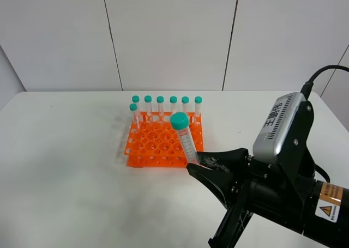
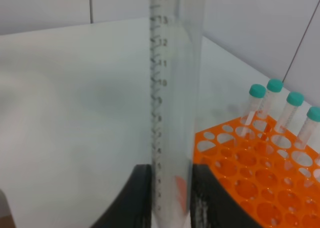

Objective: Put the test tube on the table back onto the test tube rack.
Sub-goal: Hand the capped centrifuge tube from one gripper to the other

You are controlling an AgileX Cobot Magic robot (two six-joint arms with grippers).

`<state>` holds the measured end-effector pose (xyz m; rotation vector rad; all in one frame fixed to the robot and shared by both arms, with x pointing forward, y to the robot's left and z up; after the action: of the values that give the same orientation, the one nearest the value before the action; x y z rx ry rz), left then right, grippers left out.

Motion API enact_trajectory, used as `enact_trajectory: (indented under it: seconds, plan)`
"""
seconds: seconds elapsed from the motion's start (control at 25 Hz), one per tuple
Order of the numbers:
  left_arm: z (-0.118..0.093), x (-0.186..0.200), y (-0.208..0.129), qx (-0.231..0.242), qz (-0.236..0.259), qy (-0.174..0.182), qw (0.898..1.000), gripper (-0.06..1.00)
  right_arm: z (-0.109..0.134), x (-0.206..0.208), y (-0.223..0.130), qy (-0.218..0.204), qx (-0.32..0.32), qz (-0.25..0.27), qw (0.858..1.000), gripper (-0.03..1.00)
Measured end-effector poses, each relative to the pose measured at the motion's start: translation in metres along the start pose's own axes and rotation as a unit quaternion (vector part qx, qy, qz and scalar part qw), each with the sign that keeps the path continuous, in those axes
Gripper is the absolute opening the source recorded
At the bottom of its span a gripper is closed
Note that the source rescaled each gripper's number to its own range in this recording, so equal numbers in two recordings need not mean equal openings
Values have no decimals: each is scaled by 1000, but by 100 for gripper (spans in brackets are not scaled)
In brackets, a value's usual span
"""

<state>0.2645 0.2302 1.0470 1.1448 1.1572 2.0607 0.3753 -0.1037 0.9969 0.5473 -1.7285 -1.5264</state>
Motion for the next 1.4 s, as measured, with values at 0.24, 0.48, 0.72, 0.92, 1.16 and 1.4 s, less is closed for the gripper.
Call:
enact_trajectory:
  seconds: [0.24, 0.48, 0.72, 0.92, 1.16, 1.4]
  plan:
    - [24, -26, 28, -22, -44, 23, 999, 100, 0, 0, 0, 0, 0, 0, 1000, 0]
    - [35, -52, 52, -35, -64, 0, 997, 100, 0, 0, 0, 0, 0, 0, 1000, 0]
    - [52, -72, 79, -39, -57, -12, 998, 100, 0, 0, 0, 1, 2, 0, 1000, 0]
    - [58, -88, 102, -56, -76, -26, 995, 100, 0, 0, 0, 1, 4, -1, 1000, 0]
    - [56, -116, 114, -62, -93, -39, 993, 100, 1, 0, 0, 3, 9, -1, 1000, 0]
    - [55, -146, 115, -67, -89, -25, 993, 100, 1, 0, 0, 3, 10, -2, 1000, 0]
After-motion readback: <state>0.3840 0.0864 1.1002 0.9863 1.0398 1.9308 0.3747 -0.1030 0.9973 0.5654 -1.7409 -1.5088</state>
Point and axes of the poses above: a point on each arm's last joint axis where the gripper is mounted, x pointing back along that axis away from the gripper, z along the wrist's bending axis when the last joint is at zero, y = z × x, the point moved 5 cm from there along -x, pointing out along that axis toward the gripper, and after that the axes turned 10 degrees about -x, right-handed, at the moved point
